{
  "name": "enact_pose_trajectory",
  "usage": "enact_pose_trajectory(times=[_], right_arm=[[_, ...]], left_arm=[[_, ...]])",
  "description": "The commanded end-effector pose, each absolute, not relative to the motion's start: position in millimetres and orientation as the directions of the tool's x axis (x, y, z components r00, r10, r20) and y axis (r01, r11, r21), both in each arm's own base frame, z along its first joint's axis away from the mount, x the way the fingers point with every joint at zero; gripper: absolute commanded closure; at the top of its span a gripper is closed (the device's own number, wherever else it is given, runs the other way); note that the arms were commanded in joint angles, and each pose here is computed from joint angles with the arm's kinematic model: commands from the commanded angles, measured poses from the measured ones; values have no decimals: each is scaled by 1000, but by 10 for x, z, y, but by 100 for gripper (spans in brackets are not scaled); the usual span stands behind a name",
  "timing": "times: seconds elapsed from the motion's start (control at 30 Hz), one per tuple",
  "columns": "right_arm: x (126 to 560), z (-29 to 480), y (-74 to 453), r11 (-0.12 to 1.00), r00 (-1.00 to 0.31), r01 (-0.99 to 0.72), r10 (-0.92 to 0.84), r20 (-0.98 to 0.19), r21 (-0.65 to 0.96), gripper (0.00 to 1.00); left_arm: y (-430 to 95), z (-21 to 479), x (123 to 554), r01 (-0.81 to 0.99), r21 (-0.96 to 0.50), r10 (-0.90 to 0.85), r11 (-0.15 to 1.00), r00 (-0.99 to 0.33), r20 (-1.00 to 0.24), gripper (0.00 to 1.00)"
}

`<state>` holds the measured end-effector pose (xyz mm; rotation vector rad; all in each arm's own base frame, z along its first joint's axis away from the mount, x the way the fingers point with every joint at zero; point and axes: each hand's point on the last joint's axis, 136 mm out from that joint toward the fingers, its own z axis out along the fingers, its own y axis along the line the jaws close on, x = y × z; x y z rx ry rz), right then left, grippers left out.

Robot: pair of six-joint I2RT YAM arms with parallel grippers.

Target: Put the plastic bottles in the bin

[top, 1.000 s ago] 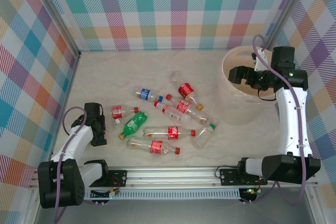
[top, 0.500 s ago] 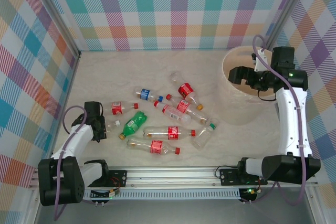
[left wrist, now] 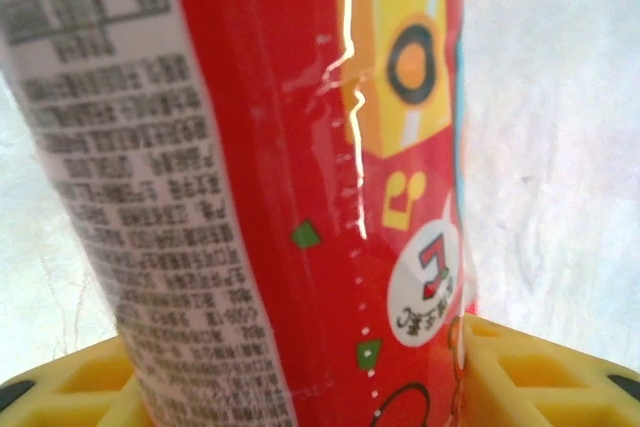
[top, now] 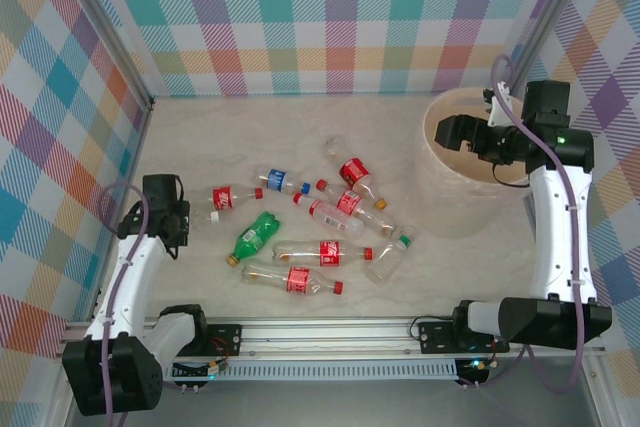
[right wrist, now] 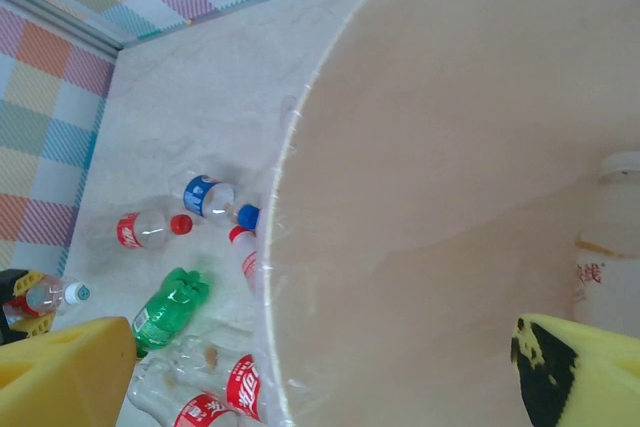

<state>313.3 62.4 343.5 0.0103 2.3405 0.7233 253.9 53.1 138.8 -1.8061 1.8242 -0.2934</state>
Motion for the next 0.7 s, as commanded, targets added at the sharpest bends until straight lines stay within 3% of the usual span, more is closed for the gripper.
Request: enact_pose_trajectory(times=[0.0,0.17,0.33,0.57,0.67], right_arm=[[3181,3640,752,815,-746,-236,197,-636,529,4],[3263,3795,962,801,-721,-285,182,-668,526,4],[3269,4129,1455,737,-671,-404,165,-723,542,5],[3365,4235,2075,636,-698,-491,122,-706,595,4],[3437,4146,2237,621,-731,-478,111,-673,622,5]], left_arm=[[401,1795,2893,-752,-584,-940,305,-138,-313,44],[61,2260,3428,-589,-546,-802,595,-393,-450,44],[-851,2565,3904,-264,-630,-651,731,-546,-527,46],[-2197,2854,4042,244,-681,-374,690,-685,-625,50],[-2603,2979,3905,423,-683,-272,596,-694,-667,51]])
